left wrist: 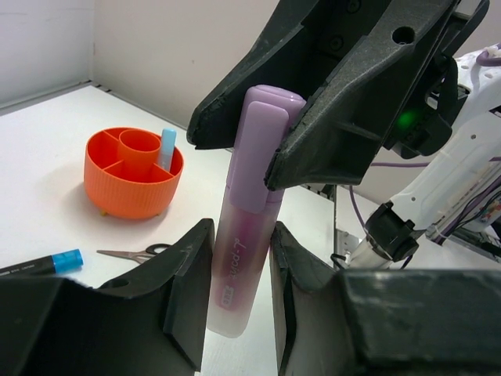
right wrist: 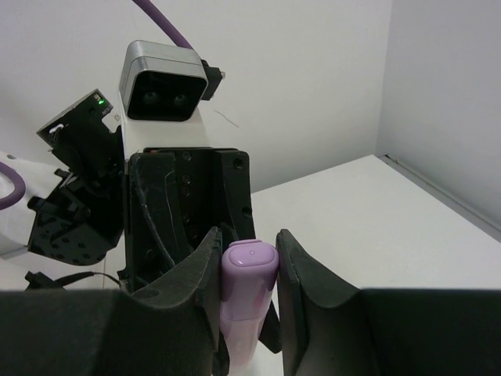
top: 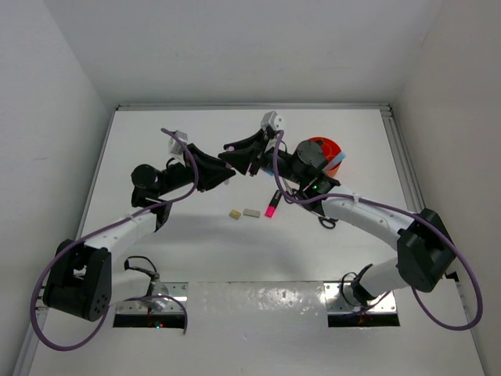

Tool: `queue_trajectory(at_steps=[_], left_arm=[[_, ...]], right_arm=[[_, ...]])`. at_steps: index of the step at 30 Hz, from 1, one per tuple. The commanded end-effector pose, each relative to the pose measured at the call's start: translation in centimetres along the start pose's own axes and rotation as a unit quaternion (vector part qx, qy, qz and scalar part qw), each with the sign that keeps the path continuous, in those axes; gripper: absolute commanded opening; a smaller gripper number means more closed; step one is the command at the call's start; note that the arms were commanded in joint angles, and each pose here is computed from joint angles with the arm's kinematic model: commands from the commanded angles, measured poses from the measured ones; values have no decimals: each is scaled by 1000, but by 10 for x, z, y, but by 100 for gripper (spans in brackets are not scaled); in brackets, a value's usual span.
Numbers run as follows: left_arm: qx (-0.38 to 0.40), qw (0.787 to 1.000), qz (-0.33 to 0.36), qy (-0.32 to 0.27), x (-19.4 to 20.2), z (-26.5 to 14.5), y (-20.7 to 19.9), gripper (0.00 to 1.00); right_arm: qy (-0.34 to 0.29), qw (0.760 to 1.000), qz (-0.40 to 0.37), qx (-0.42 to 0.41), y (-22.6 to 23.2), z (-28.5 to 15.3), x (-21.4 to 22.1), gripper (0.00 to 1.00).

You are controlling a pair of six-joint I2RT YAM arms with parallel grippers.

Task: Sort the stationery into containers
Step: Close the pen cap on the pen.

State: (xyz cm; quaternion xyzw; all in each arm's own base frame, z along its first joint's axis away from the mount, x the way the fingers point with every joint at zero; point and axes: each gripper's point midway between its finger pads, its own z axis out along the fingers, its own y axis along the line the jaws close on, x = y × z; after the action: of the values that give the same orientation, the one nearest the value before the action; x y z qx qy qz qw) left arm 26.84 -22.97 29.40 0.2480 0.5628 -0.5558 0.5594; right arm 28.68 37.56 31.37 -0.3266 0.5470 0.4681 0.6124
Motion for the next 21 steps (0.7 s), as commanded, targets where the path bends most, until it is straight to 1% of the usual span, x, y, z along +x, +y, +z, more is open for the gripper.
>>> queue_trajectory(at_steps=[1,8,10,12,15,18,21], left_arm=[[45,944,213,-250,-154,-10,-67,0],[44,946,207,-244,-150,-8,-65,0],[47,949,206,-234,-145,-7,-64,0],[55,952,209,-215,-134,-3,-65,0],[42,959,201,-197,-121,-1,-56,0],[38,960,203,-188,-114,-2,-53,0],[35,961,204,-181,-109,-2,-51,0]], right_arm=[[273,954,122,-34,32,-60,173,0],[279,951,128,-29,31,-63,180,0],[268,955,125,-32,32,-57,169,0],[240,963,115,-27,27,-46,148,0],[211,973,94,-21,20,-33,122,0],[207,975,83,-21,19,-29,113,0],[209,974,88,-11,16,-28,112,0]])
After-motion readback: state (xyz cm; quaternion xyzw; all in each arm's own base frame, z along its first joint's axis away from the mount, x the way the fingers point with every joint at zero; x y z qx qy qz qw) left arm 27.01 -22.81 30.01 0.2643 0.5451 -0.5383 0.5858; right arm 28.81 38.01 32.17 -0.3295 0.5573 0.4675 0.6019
